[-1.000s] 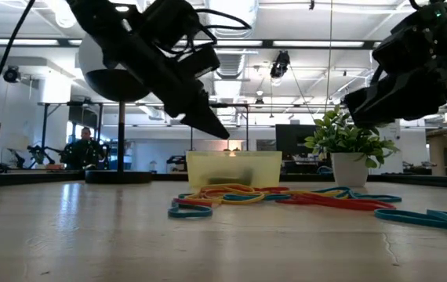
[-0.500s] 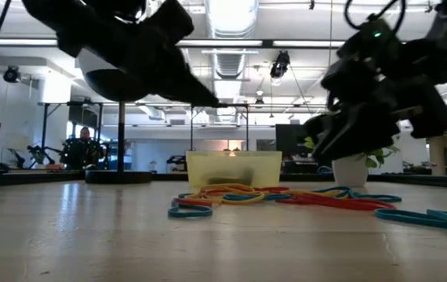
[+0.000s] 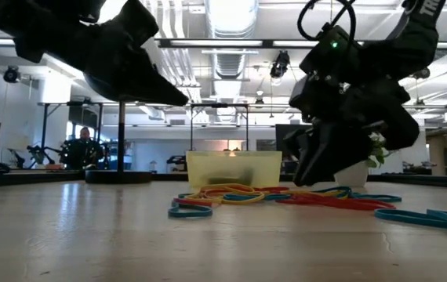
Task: Pick and place rubber bands into bin
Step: Put the blue rubber band into the yellow bin
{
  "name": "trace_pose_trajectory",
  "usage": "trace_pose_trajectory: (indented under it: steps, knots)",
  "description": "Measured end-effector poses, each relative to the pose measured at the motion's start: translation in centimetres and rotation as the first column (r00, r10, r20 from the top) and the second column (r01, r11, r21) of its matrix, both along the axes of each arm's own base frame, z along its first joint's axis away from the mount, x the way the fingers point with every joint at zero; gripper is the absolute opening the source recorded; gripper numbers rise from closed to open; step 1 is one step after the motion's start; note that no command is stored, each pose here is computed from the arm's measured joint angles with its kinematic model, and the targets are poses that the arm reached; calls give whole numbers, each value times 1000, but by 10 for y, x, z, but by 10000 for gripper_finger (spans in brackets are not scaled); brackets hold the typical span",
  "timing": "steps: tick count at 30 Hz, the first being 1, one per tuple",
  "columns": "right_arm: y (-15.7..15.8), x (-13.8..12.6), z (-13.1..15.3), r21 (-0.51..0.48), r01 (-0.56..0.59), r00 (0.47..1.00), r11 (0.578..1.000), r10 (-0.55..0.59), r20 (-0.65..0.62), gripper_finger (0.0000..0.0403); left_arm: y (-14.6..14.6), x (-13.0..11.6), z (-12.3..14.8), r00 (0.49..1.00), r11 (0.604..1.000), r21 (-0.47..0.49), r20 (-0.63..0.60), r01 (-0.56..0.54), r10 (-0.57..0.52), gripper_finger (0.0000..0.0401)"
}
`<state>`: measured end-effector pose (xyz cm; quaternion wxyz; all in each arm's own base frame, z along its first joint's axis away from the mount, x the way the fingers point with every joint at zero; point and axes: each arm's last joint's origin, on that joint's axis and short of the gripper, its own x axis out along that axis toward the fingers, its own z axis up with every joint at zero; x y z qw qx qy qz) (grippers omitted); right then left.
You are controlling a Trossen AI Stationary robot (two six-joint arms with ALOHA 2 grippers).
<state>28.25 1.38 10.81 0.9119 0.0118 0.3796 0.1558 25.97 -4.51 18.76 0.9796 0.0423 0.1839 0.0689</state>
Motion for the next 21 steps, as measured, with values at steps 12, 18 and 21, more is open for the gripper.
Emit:
trace_pose_trajectory:
  steps: [12, 18, 21]
  knots:
    - [-3, -7, 10, -78, 69, 997, 995, -67, 29, 64, 1, -6, -2, 999, 1000, -2, 45, -7, 7, 121]
    - [-3, -8, -2, -93, 58, 998, 994, -60, -17, 64, 1, -5, 0, 998, 1000, -5, 60, -6, 6, 121]
    - [-3, -8, -7, -99, 57, 998, 993, -61, -30, 63, 1, -5, 0, 998, 1000, -4, 58, -6, 7, 121]
